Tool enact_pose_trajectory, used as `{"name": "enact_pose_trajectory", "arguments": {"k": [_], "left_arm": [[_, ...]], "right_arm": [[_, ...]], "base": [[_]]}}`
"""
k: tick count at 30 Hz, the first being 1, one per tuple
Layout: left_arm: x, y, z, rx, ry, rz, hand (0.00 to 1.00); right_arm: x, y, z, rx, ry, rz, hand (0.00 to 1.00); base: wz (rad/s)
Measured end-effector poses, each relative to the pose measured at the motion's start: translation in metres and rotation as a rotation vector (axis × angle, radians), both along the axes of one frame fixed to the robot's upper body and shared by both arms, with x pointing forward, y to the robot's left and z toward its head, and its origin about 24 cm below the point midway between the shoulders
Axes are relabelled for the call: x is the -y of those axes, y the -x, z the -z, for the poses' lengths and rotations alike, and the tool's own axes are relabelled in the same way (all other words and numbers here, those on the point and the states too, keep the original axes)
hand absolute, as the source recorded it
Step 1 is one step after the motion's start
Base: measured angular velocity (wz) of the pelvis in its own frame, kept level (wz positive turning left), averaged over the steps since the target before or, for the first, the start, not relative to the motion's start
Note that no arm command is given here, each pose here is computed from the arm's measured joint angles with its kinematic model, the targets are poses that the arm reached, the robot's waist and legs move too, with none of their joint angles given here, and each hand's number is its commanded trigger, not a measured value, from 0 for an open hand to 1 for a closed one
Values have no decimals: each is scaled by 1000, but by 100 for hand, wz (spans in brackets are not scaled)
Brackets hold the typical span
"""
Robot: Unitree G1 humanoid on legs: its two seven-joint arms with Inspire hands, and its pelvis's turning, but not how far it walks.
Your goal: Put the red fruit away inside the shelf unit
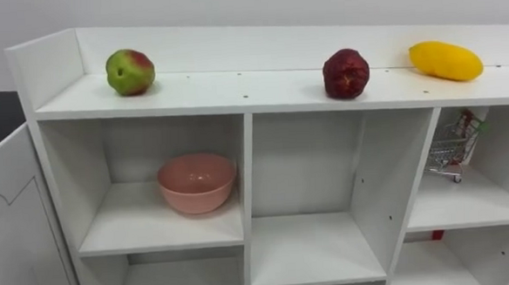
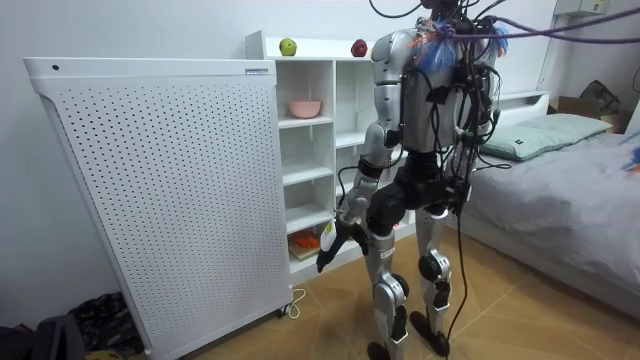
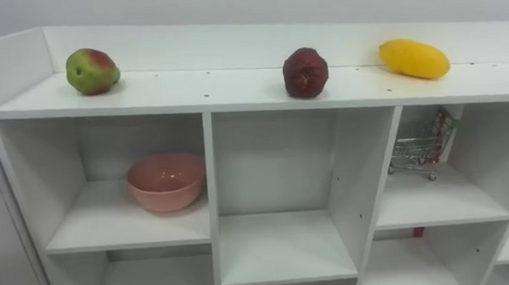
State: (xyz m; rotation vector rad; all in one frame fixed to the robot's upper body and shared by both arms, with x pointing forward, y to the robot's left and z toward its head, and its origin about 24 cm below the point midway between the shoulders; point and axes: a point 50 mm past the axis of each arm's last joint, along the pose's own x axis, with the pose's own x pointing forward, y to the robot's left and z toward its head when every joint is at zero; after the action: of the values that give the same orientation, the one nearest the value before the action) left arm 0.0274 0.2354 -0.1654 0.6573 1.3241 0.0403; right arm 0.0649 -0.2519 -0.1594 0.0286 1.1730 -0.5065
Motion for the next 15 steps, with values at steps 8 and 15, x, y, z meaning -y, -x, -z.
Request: {"name": "enact_pose_trajectory", "arguments": {"k": [8,15], "left_arm": [[-4,-3,-2,38,-15,-26,0],[-3,2,-2,20,-39,7,0]], "right_arm": [[13,-86,-46,363,174,35,0],[0,-153,-145,855,432,-112,0]], "base": [[-2],[-2]]}}
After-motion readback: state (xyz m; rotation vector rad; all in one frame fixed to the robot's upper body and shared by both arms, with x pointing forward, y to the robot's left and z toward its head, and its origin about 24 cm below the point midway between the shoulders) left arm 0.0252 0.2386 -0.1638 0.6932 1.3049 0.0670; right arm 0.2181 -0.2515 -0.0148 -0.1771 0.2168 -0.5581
